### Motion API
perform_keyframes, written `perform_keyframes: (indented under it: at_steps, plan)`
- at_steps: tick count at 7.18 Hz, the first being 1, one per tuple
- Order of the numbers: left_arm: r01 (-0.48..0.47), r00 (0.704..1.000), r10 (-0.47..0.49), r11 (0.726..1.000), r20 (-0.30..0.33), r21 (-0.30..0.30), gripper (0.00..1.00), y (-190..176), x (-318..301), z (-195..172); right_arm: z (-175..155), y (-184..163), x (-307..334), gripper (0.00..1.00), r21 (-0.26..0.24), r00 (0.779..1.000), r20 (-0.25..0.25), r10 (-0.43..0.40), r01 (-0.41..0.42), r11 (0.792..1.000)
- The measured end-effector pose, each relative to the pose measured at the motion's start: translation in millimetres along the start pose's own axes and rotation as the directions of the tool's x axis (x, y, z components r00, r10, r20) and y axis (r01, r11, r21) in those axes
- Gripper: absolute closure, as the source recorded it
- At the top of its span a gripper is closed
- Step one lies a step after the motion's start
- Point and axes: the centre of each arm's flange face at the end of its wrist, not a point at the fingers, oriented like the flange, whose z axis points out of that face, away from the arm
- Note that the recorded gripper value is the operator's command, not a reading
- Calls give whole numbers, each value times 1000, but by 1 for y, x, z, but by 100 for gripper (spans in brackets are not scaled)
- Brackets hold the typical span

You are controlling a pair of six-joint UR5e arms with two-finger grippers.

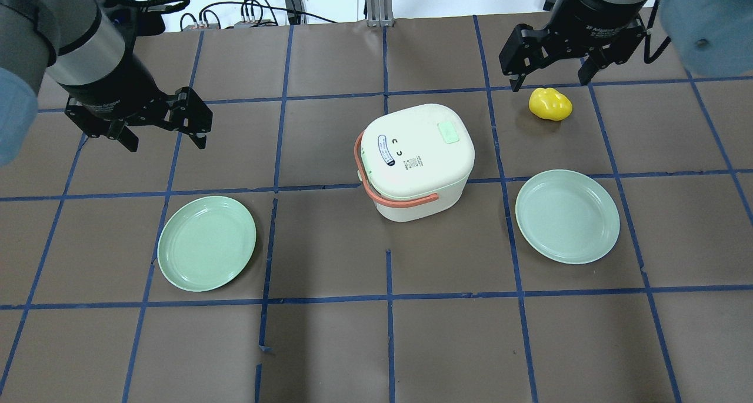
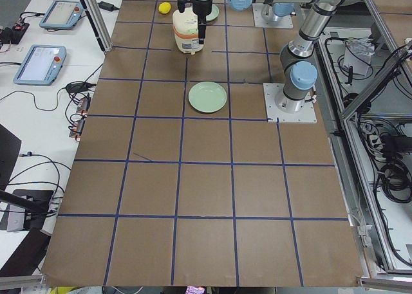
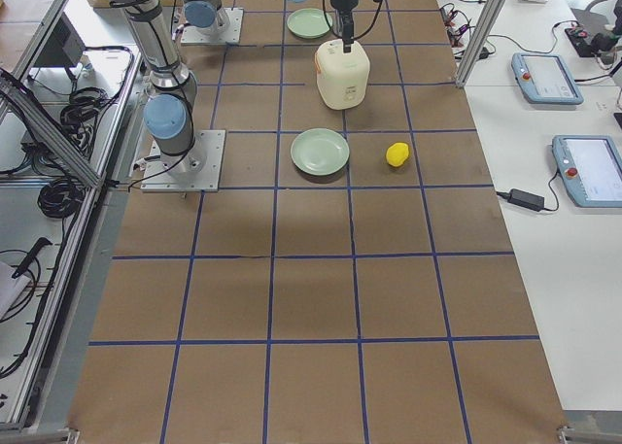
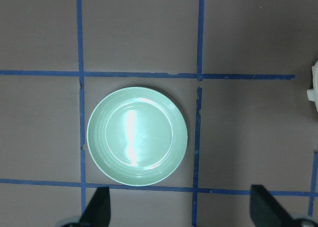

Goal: Press rice cooker button

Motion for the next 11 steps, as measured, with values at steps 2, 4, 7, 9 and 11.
perform_keyframes:
  at_steps: [2, 4, 7, 9, 11]
  plan:
    - [0, 1000, 0, 1000, 0, 0, 0, 0, 0, 0, 2, 1, 0, 0, -4, 1000, 0, 0, 0, 1000]
    - [0, 1000, 0, 1000, 0, -1, 0, 0, 0, 0, 3, 1, 0, 0, -6, 1000, -1, -1, 1, 1000]
    - [0, 1000, 0, 1000, 0, -1, 0, 0, 0, 0, 4, 1, 0, 1, -8, 1000, -1, -1, 1, 1000]
    - [0, 1000, 0, 1000, 0, 0, 0, 0, 0, 0, 4, 1, 0, 81, -9, 1000, 0, -1, 1, 1000]
    - [0, 1000, 0, 1000, 0, 0, 0, 0, 0, 0, 8, 0, 0, 93, -10, 1000, 4, 2, -2, 1000]
